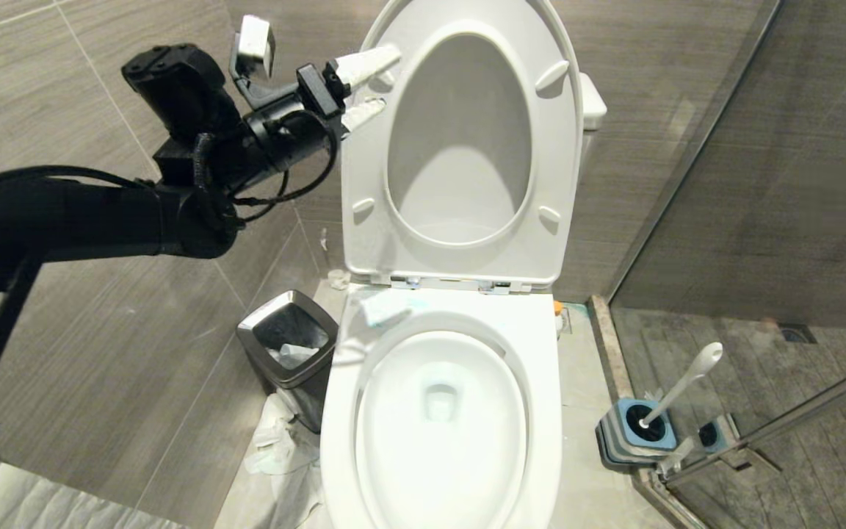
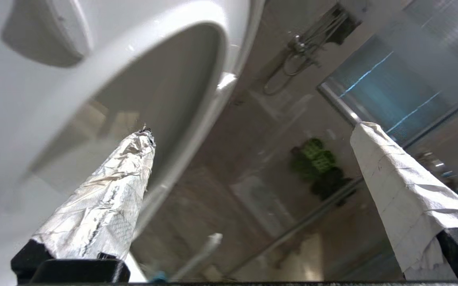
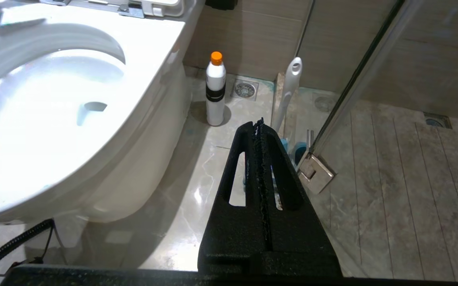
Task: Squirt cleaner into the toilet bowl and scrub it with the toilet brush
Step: Use the left hand to lift the toilet lid slightly, then pour in the cleaning agent
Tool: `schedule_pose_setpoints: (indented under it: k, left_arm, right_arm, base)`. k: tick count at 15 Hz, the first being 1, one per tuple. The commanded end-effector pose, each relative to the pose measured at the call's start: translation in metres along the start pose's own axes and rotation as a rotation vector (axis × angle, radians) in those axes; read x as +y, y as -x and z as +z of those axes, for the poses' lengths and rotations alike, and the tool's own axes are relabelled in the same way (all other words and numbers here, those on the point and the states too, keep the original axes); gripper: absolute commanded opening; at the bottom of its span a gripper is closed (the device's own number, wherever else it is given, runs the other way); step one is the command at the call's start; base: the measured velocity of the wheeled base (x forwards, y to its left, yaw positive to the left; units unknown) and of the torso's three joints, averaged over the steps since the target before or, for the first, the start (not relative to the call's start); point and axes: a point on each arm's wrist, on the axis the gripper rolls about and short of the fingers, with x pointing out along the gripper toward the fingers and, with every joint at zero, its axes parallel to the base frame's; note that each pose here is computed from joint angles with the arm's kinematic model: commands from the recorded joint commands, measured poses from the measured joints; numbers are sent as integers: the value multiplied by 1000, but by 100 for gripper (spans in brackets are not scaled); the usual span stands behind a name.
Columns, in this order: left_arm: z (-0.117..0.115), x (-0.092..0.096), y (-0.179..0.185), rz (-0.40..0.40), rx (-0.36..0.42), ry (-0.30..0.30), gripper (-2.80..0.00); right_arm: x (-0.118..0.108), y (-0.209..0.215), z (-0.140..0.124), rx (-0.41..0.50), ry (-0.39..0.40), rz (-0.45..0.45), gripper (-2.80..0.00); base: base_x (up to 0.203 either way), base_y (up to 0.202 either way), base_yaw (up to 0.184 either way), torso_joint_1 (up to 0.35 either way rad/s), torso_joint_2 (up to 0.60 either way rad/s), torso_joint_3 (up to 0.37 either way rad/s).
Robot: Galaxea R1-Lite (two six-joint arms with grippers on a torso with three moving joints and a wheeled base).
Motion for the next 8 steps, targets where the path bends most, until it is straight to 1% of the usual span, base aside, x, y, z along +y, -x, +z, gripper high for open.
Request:
schedule_pose_setpoints:
  k: [1, 2, 3, 4, 5, 6, 8]
  left_arm:
    - [16, -41, 12, -31, -11, 16, 0]
    - [14, -52, 17, -22, 4, 52, 0]
    - [14, -64, 22, -11, 17, 74, 0]
    - [15, -74, 28, 19, 44, 105, 0]
    - [14, -79, 33, 64, 81, 104, 0]
    - [12, -80, 36, 95, 108, 52, 0]
    - [10, -87, 43, 171, 173, -102, 0]
  right_arm:
    - [0, -1, -3, 11, 1, 1, -280]
    - [0, -1, -3, 11, 1, 1, -280]
    - [0, -1, -3, 11, 1, 1, -280]
    - [0, -1, -3, 11, -1, 1, -280]
    - [0, -1, -3, 11, -1, 1, -280]
    - [0, -1, -3, 11, 1, 1, -280]
    - [0, -1, -3, 12, 1, 1, -280]
  base:
    - [0, 0, 0, 0, 0, 0]
    - [0, 0, 0, 0, 0, 0]
    - [0, 0, 0, 0, 0, 0]
    - [0, 0, 0, 0, 0, 0]
    - [0, 0, 0, 0, 0, 0]
    - [0, 0, 0, 0, 0, 0]
    - [0, 0, 0, 0, 0, 0]
